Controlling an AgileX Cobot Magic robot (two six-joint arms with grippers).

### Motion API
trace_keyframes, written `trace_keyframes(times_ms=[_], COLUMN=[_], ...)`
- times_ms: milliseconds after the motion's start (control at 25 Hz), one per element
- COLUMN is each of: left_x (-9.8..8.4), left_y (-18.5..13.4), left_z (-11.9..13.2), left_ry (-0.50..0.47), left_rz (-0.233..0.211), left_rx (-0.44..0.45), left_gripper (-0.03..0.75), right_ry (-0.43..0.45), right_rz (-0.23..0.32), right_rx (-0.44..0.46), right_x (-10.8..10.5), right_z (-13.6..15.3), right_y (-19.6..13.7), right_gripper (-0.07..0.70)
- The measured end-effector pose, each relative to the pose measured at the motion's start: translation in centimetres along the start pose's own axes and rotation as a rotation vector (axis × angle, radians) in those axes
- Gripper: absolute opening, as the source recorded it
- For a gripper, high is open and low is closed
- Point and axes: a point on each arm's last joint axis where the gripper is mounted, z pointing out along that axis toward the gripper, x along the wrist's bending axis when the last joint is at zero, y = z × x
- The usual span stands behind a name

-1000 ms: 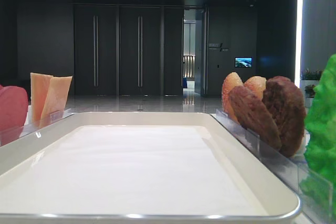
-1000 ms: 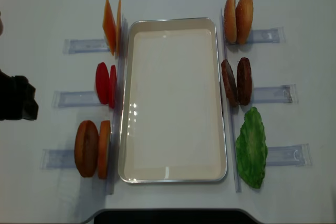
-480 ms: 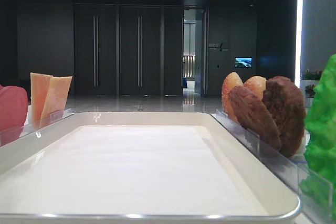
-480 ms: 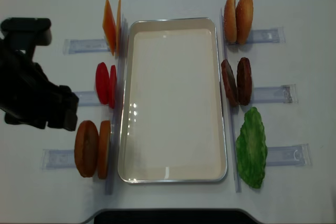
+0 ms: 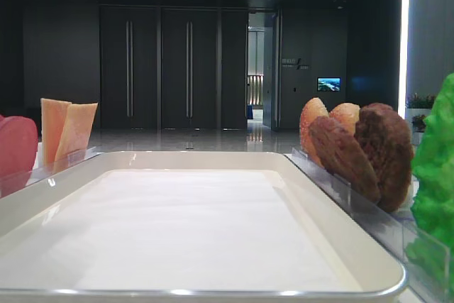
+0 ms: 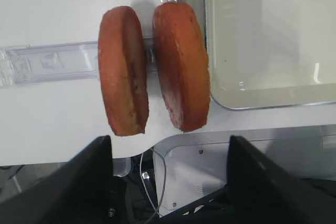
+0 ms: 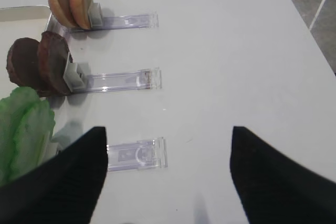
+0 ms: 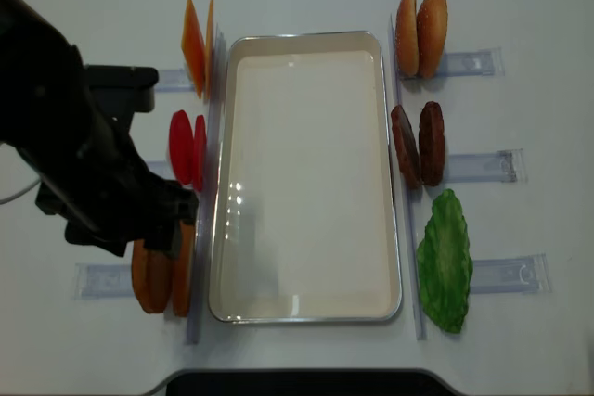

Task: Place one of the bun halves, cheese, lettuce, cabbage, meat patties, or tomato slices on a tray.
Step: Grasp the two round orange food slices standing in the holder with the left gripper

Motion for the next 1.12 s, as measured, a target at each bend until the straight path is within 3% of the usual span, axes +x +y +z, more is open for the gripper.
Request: trace_keyframes(times_ms=[360,920,1120], left_x=[-1.0,-1.1,-1.9], left_y=[1.1,1.4,1.5], left_z=[1.8,2.2,2.5], left_ry=[0.023,0.032,0.051], left_rz=[-0.029,-0.05,-0.027], left_rx=[0.065,0.078,0.053], left_gripper=[0.517,0.517,0.517], right_ry=[0.0,0.0,0.0], right_rz=[0.0,0.0,0.0], right_rx=[0.0,0.0,0.0], right_x=[0.0,0.0,0.0], right_z=[0.0,0.0,0.0], right_y=[0.0,0.0,0.0], right_gripper=[0.472,0.472,0.472])
